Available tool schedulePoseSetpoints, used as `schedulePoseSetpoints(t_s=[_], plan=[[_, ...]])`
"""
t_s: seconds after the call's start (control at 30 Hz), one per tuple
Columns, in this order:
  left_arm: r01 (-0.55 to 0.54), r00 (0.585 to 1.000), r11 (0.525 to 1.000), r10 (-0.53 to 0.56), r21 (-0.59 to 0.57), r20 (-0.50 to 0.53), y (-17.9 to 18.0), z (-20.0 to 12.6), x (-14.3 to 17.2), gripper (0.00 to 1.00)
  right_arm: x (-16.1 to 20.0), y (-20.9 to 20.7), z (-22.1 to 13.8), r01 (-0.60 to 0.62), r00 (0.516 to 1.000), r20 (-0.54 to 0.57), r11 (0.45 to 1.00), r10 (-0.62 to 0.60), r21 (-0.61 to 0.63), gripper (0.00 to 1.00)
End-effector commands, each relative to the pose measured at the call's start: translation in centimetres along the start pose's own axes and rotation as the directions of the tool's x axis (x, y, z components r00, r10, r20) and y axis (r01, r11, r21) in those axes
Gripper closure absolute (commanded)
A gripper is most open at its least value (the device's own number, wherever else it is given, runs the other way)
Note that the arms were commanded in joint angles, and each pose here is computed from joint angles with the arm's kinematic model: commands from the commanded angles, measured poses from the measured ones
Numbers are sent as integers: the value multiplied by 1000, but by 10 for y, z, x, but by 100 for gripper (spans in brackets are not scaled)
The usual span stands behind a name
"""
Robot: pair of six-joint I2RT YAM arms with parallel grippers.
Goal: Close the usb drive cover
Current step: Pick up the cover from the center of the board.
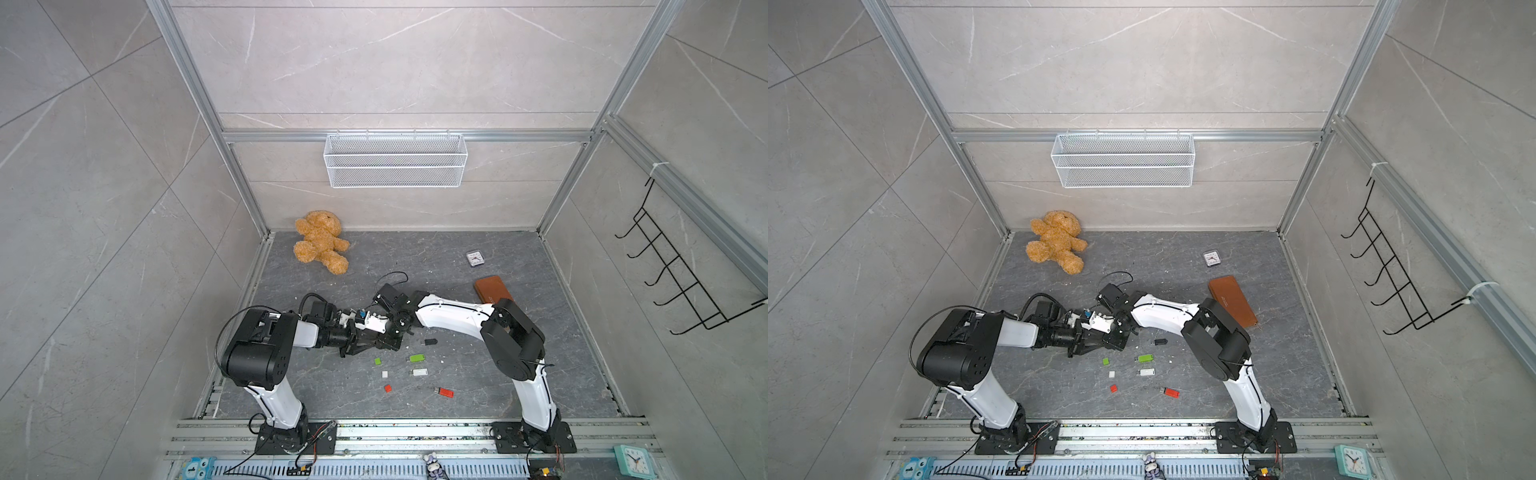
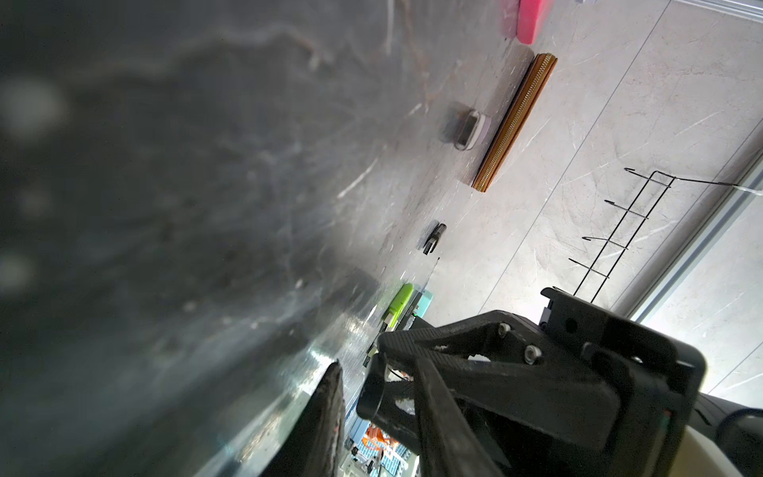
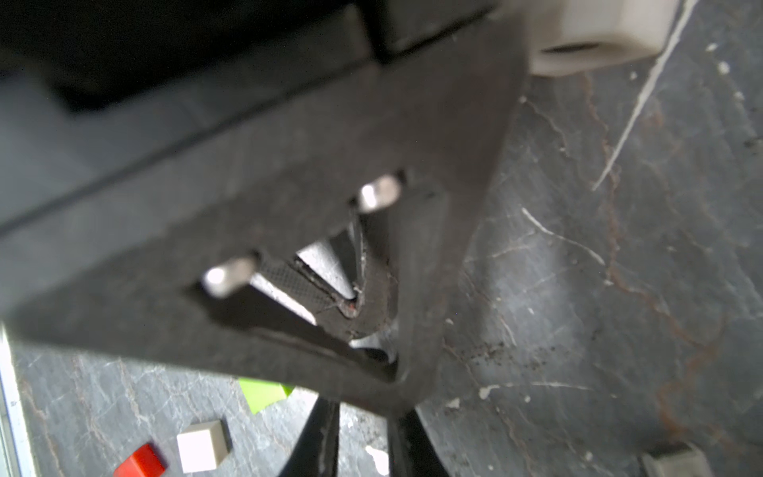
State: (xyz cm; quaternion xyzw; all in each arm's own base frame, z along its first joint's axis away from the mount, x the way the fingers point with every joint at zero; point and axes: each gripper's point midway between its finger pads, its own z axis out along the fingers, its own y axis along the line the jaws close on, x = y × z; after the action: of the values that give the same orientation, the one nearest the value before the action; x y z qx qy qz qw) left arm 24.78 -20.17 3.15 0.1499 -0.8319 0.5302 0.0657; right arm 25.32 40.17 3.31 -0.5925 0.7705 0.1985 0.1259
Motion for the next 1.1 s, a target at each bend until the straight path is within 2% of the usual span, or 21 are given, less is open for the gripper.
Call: schedulePoseSetpoints(t_s=[0.0, 0.13, 0.57, 1.07], plan=[[-13, 999, 999, 15, 39, -39, -12, 1, 4, 68, -11, -2, -12, -1, 999, 44, 1000, 1, -3, 78], [-18, 999, 999, 20, 50, -40, -16, 2, 4, 72, -12, -2, -13, -3, 999, 48, 1000, 3, -7, 78], [-29, 999, 999, 30, 36, -30, -18, 7, -1, 72, -18, 4, -20, 6, 996, 86, 999, -3, -34, 78], [-33, 999, 999, 32, 10, 6, -18, 8, -9, 84, -20, 6, -22, 4, 996, 93, 999, 0, -43, 78]])
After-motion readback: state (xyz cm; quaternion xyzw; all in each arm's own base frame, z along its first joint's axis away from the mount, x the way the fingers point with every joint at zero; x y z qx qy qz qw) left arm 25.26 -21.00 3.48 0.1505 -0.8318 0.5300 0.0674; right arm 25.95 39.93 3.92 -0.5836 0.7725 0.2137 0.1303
